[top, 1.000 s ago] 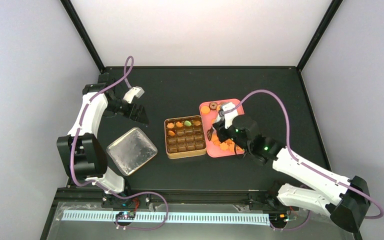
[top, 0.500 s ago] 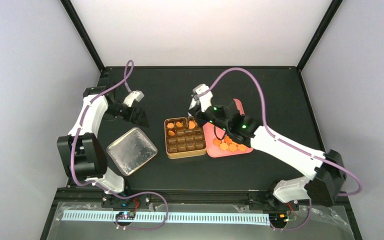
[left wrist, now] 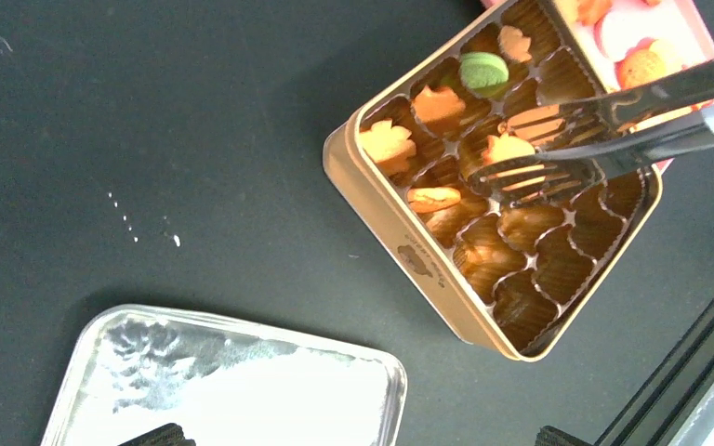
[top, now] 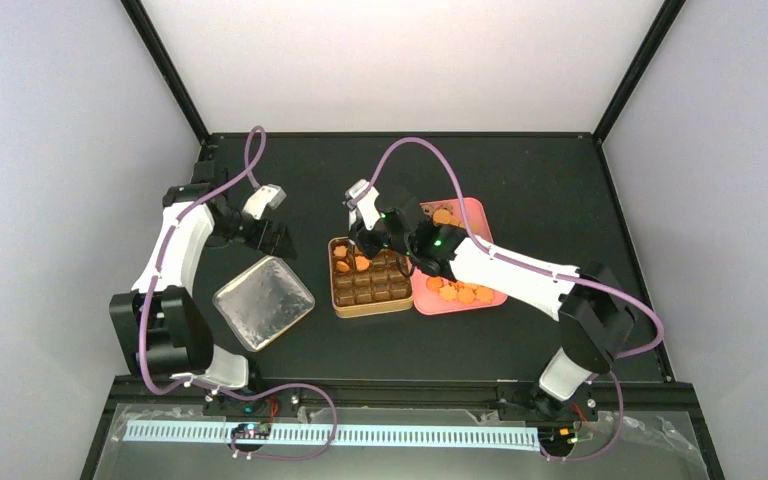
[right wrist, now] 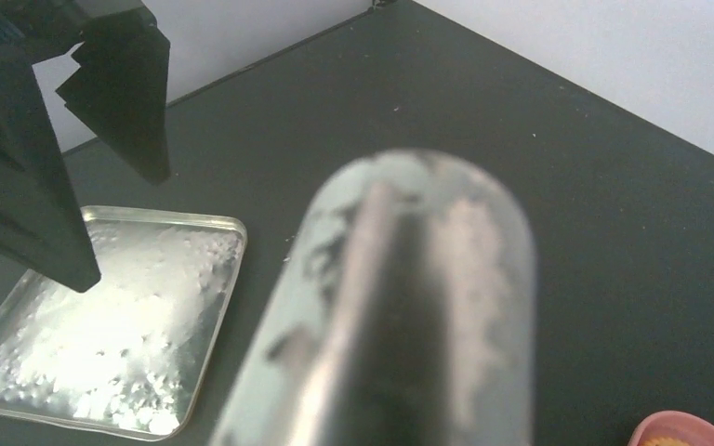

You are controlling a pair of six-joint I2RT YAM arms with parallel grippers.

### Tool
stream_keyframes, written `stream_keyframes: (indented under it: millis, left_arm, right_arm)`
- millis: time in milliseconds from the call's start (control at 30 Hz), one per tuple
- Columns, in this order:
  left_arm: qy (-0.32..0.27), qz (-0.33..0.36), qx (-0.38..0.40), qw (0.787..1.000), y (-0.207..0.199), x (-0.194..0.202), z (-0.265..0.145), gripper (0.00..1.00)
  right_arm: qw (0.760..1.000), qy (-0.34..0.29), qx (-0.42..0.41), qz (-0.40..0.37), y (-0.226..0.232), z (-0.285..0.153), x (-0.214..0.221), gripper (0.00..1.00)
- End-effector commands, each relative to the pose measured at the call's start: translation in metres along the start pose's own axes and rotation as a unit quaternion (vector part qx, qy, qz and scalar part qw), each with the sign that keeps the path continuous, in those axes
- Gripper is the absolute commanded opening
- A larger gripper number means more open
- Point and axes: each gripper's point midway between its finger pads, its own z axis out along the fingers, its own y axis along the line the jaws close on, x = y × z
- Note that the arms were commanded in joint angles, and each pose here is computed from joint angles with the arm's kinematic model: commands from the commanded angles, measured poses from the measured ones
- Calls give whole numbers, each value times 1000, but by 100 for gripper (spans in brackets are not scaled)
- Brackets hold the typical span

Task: Pack the cookies
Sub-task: Place the fake cookies in the empty pocket of the box.

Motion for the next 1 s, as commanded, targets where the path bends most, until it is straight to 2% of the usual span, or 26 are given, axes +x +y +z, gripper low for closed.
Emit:
stream_keyframes:
  millis: [0, 233, 600, 967]
  left_arm:
    - [3, 4, -28, 1000, 12, 5, 2, 99]
    - [8, 8, -30, 999, 13, 10, 5, 99]
    - [3, 1, -22, 1000, 12, 9, 8, 99]
    - [1, 0, -18, 1000, 11, 7, 7, 99]
  right_arm:
    - [999, -41, -1, -5, 3, 4, -25, 20]
    - [998, -52, 15, -9, -2, 9, -33, 21]
    - [999, -48, 16, -7, -3, 9, -30, 36]
    - [997, -73, 22, -6, -5, -13, -45, 37]
